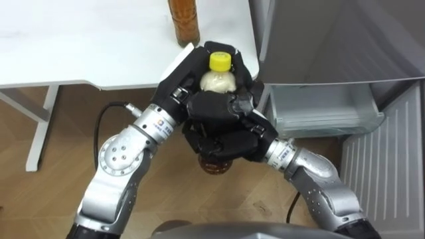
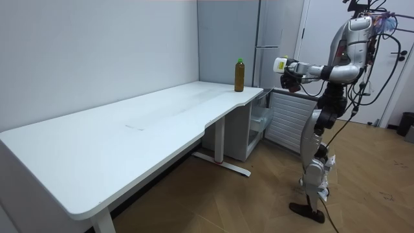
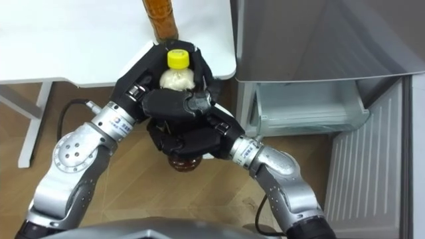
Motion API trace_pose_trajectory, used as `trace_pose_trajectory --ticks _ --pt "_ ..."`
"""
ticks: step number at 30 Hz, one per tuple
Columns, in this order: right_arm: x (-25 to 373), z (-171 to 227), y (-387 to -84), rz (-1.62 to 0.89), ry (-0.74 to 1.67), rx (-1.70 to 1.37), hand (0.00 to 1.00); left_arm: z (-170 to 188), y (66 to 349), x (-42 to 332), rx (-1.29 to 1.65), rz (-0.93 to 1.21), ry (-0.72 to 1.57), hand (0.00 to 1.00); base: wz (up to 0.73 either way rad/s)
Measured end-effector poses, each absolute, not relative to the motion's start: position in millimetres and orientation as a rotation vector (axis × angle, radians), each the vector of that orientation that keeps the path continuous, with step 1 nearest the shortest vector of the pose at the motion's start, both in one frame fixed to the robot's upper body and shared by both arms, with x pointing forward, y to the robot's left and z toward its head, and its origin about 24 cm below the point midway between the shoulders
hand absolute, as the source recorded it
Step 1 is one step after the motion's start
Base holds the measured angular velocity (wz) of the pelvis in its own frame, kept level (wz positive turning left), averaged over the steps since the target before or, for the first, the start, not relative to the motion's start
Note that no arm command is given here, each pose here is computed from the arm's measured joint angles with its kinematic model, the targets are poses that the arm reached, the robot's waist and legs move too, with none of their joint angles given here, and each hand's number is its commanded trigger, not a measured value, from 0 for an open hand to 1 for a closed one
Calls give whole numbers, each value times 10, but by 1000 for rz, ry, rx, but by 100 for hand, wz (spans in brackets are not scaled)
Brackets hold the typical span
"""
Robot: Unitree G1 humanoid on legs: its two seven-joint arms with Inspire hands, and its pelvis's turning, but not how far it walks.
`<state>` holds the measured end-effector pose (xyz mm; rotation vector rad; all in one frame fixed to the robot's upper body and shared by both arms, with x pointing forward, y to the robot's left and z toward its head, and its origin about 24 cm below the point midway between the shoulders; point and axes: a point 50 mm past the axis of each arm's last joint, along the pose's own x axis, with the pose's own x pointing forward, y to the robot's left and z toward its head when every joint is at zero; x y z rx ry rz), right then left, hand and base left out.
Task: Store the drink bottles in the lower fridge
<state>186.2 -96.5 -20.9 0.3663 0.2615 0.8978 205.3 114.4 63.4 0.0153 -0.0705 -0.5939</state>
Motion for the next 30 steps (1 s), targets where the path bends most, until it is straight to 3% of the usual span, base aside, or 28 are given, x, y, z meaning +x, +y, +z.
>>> trace_pose_trajectory --ticks 6,7,26,27,28,29,30 --pt "1852 -218 -961 898 265 370 100 631 1146 2051 24 -595 -69 100 0" --pt "1848 -220 -961 897 266 371 100 629 1147 2050 23 -595 -68 0 0" --pt "1806 -249 -961 903 278 380 100 600 1159 2021 7 -604 -53 0 0" --pt "1803 -251 -963 902 279 381 58 598 1159 2019 7 -604 -52 0 0" --pt "1801 -253 -964 902 279 381 38 597 1160 2018 7 -604 -51 0 0" --pt "1798 -256 -972 899 280 381 4 597 1163 2018 8 -603 -51 0 0" --pt "1795 -268 -994 890 286 379 10 603 1168 2020 9 -602 -56 0 0"
